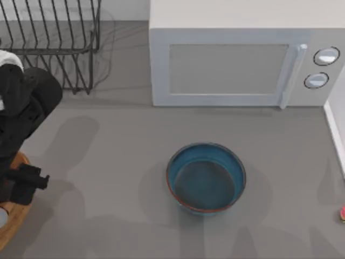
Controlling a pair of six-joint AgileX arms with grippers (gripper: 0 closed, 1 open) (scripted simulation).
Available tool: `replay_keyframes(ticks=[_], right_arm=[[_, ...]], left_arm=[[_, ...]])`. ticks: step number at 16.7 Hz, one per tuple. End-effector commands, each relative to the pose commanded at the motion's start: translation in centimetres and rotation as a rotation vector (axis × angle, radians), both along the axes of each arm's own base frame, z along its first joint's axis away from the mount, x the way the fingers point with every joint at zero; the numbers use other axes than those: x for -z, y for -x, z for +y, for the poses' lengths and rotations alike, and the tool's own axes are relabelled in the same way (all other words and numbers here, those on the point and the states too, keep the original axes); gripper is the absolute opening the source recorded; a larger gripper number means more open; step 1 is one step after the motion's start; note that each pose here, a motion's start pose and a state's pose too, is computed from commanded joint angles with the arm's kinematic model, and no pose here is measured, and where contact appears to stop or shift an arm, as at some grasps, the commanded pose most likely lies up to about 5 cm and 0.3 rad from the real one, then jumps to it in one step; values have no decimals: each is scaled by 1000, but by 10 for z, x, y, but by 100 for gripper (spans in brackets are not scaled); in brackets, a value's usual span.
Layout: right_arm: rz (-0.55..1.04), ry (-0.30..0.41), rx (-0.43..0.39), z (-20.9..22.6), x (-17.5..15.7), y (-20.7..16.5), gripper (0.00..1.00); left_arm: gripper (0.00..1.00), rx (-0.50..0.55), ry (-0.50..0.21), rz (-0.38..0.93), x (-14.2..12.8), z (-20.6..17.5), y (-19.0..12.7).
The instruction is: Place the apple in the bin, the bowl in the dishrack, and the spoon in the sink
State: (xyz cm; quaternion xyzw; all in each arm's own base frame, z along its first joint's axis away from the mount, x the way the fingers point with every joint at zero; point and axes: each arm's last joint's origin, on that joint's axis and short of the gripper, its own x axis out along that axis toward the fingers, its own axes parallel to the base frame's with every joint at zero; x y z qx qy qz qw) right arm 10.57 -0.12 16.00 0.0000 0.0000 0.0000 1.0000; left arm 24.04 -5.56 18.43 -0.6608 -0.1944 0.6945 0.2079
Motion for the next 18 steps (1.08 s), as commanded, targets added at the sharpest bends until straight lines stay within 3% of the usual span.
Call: replay_keyframes(ticks=[11, 15, 18], right_arm=[[0, 0, 0, 0, 0, 0, 100], [0, 0, 0, 0, 0, 0, 100], [0, 0, 0, 0, 0, 0, 100]], left_arm=[[100, -21, 14, -34, -1, 1, 3], [100, -192, 101, -232, -4, 9, 19], [100, -439, 214, -468, -5, 19, 38]])
